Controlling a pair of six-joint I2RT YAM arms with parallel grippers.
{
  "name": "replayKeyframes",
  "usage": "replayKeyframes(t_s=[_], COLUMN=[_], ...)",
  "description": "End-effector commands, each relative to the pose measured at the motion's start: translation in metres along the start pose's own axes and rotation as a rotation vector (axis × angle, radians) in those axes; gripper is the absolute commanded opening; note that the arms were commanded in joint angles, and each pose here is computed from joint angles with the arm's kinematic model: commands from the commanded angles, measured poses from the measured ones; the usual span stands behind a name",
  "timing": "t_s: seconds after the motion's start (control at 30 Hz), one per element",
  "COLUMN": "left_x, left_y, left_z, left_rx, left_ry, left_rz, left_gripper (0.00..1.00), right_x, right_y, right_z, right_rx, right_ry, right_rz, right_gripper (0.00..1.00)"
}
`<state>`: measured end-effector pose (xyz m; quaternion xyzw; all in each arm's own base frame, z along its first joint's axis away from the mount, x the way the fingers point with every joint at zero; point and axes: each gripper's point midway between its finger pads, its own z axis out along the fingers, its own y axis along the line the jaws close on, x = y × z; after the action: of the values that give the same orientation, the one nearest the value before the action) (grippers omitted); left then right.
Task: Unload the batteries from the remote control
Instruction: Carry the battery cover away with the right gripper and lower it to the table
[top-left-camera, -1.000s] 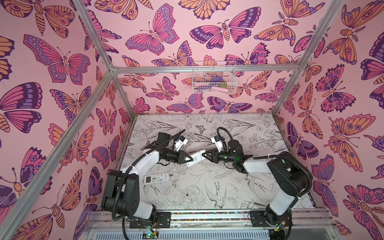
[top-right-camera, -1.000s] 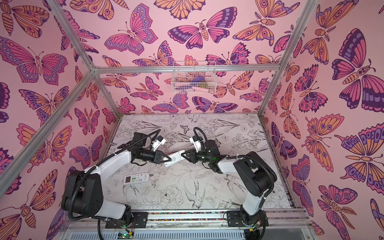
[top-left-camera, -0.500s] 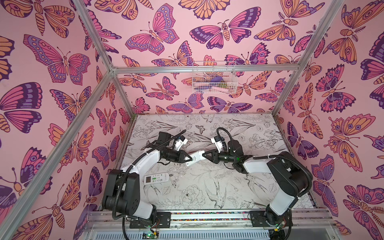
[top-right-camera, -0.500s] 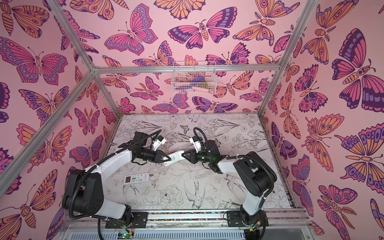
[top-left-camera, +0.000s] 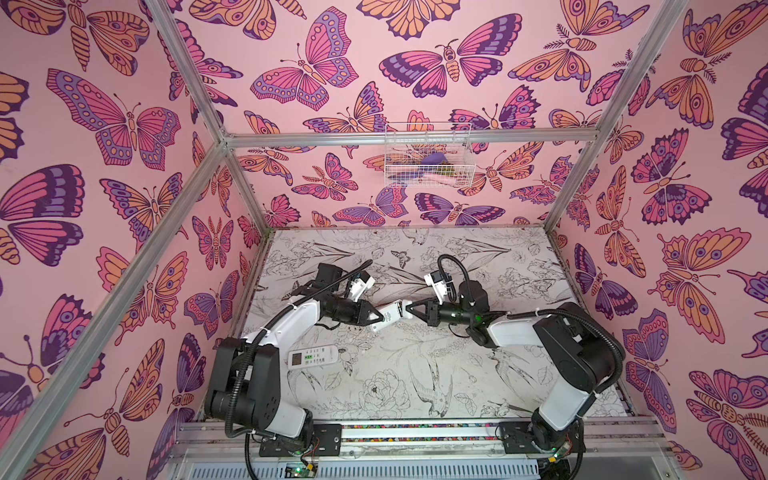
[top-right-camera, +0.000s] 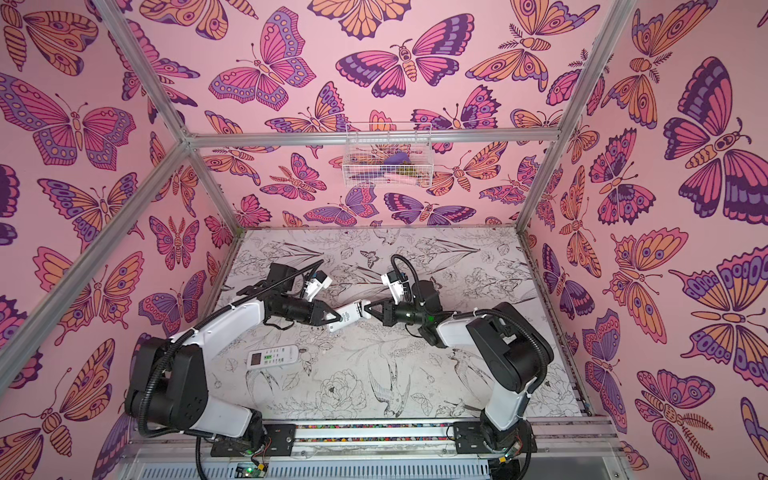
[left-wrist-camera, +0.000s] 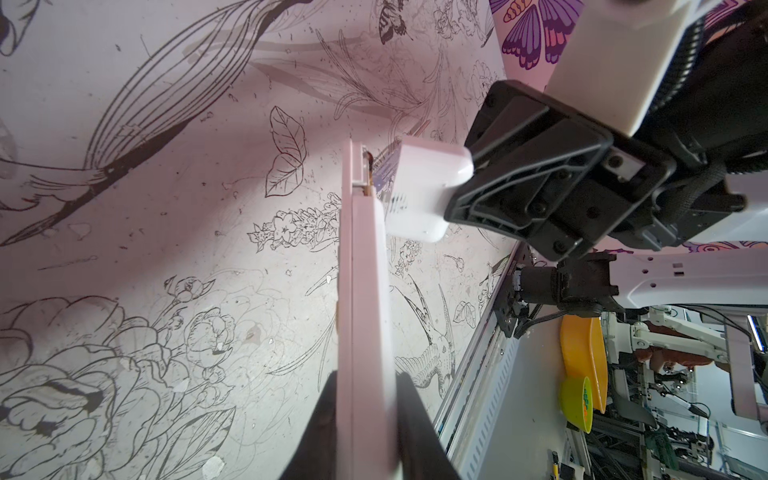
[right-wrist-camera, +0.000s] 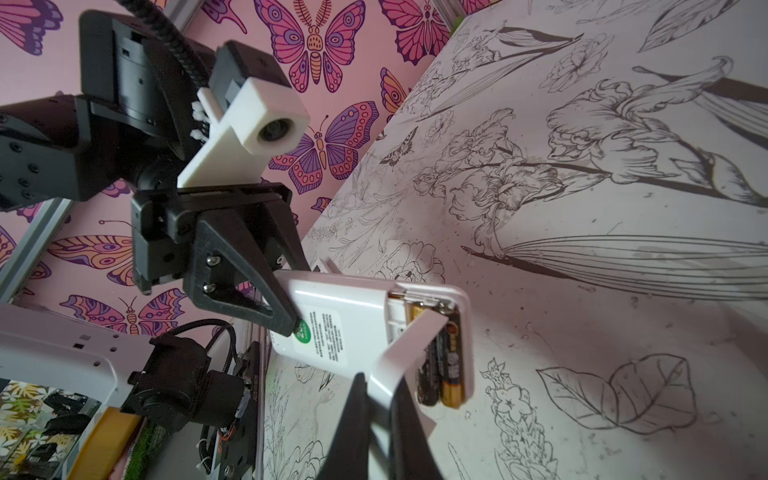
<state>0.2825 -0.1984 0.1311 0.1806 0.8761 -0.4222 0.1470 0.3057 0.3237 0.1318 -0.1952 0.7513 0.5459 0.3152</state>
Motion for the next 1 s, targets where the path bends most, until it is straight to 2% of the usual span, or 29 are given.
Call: replayKeyframes(t_s=[0.0, 0.27, 0.7, 0.87, 0.97], left_x=[0.004, 0.011, 0.019, 0.023, 0.028], left_y=[-0.007, -0.011, -0.021, -0.019, -0.015], left_z=[0.003, 0.01, 0.032, 0.042, 0.051], left_rx=[0.037, 0.065, 0.162, 0.179, 0.181], left_ry=[0.013, 0.041, 0.107, 0.148, 0.176], left_rz=[0.034, 0.033, -0.081, -0.135, -0.159], left_gripper=[0.0, 0.0, 0.0, 0.0, 0.0], right_x=[-0.016, -0.034, -0.034, -0.026, -0.021], right_y=[0.007, -0.006, -0.098, -0.122, -0.134], right_z=[-0.016, -0.058, -0.155, -0.191, -0.202], right_rx=[-0.002, 0.188, 0.907, 1.067, 1.107], right_ry=[-0.044, 0.0, 0.123, 0.162, 0.173], right_rz=[-0.018, -0.099, -0.094, -0.023, 0.01], right_gripper=[0.03, 0.04, 0.05, 0.06, 0.07])
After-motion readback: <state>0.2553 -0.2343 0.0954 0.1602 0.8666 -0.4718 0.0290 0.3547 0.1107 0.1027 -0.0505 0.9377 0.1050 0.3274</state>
